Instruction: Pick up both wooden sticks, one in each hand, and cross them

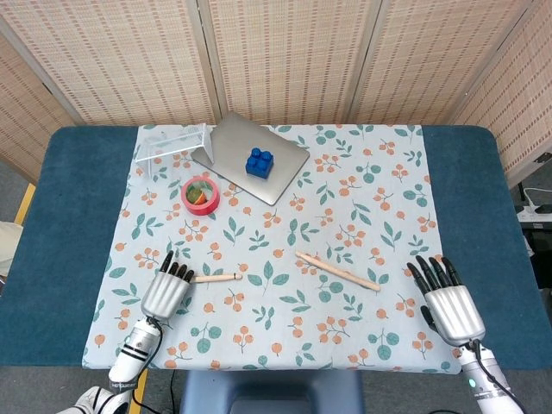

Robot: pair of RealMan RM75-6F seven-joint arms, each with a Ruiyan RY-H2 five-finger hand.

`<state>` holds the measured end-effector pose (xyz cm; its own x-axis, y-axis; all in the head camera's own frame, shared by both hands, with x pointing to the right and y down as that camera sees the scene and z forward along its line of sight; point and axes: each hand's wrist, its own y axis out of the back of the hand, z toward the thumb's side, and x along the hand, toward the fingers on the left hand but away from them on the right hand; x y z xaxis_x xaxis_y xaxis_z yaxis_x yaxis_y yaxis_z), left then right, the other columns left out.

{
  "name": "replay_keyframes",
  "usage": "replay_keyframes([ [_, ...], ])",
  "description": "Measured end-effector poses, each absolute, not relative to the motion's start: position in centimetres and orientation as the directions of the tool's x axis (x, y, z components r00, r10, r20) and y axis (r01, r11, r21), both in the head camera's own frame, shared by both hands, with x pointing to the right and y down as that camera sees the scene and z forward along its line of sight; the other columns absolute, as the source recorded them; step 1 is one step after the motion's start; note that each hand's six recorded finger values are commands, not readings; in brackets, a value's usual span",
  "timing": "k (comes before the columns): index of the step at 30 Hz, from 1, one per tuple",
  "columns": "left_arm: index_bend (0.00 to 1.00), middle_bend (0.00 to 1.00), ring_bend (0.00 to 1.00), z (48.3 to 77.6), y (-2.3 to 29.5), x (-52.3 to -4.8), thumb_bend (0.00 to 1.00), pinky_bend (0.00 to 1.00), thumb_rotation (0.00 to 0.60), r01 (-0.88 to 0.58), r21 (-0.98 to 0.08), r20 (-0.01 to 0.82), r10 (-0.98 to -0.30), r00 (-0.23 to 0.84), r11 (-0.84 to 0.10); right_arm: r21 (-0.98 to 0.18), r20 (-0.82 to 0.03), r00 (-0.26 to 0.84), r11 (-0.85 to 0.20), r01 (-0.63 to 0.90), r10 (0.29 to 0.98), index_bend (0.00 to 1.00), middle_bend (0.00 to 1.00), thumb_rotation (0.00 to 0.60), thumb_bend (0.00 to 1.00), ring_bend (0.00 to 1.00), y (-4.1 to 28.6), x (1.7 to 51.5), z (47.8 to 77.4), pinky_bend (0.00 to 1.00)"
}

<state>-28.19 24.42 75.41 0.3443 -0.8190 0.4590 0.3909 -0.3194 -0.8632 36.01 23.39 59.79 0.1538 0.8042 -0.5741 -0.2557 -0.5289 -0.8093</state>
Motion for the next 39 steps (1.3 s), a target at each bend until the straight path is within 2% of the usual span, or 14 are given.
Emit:
replay_keyframes([
  [12, 0.78, 0.81, 0.46, 75.0, 24.4, -29.3, 0.47, 0.17, 0.600, 0.423, -0.860, 0.440, -0.832, 0.337, -0.284, -0.811, -0.572, 0.161, -0.525, -0.257, 0.804, 0.00, 0.00, 0.600, 0.33, 0.00, 23.4, 35.1, 59.6, 0.00],
  [19, 0.86, 0.89, 0.52, 73.7, 23.7, -29.5, 0.53, 0.17, 0.600, 0.384, -0.890, 0.384, -0.858, 0.342, -0.245, -0.808, -0.578, 0.174, -0.528, -0.261, 0.797, 0.00, 0.00, 0.600, 0.33, 0.00, 23.3, 34.2, 60.2, 0.00],
  [24, 0.87, 0.90, 0.53, 71.9, 23.0, -30.1, 0.53, 0.17, 0.600, 0.319, -0.926, 0.315, -0.880, 0.355, -0.202, -0.797, -0.593, 0.176, -0.543, -0.263, 0.785, 0.00, 0.00, 0.600, 0.33, 0.00, 22.7, 32.8, 61.7, 0.00],
  [29, 0.87, 0.90, 0.53, 70.1, 22.7, -31.1, 0.53, 0.17, 0.600, 0.285, -0.944, 0.268, -0.888, 0.373, -0.165, -0.794, -0.598, 0.183, -0.545, -0.269, 0.780, 0.08, 0.05, 0.600, 0.33, 0.00, 22.0, 30.2, 63.6, 0.00],
  [39, 0.87, 0.90, 0.53, 68.7, 23.1, -32.4, 0.53, 0.17, 0.600, 0.287, -0.946, 0.260, -0.887, 0.382, -0.153, -0.769, -0.619, 0.145, -0.559, -0.310, 0.772, 0.18, 0.15, 0.600, 0.33, 0.00, 21.4, 24.4, 68.9, 0.00],
])
